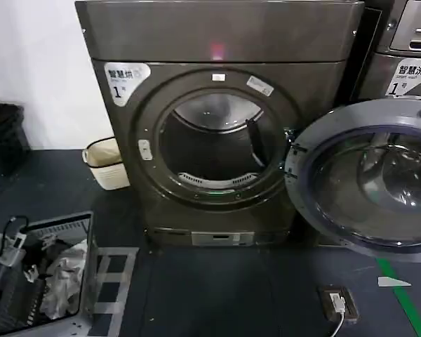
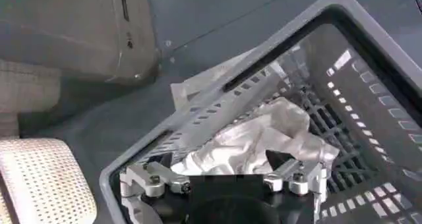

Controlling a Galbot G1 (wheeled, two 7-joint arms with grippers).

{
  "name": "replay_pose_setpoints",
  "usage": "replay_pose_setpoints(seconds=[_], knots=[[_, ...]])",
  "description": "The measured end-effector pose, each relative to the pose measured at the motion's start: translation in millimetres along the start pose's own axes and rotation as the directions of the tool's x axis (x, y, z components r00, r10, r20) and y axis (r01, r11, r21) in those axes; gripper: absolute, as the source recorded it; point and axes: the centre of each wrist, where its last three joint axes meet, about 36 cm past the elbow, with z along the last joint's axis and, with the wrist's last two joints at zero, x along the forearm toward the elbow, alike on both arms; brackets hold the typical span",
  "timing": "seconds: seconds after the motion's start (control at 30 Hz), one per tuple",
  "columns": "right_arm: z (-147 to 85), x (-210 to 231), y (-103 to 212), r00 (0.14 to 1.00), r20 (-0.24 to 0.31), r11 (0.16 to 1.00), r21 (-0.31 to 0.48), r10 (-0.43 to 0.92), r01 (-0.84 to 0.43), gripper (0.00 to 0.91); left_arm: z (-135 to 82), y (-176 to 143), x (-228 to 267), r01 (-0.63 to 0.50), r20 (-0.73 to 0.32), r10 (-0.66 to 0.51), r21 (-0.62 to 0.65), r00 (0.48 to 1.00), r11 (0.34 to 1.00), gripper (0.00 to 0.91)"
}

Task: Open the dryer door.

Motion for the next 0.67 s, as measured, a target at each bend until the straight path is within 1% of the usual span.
replay_pose_setpoints(seconds=[0.37, 0.67], knots=[[-0.5, 1.5, -0.6, 1.0, 0.0, 1.0, 0.004, -0.003, 0.003, 0.907, 4.6, 2.0, 5.6, -0.046, -0.03, 0.045, -0.033, 0.999, 0.998, 0.907], [0.2, 2.6, 1.0, 1.0, -0.002, 1.0, 0.004, -0.003, 0.003, 0.907, 4.0, 2.6, 2.7, -0.048, -0.028, 0.047, -0.044, 0.999, 0.998, 0.907]])
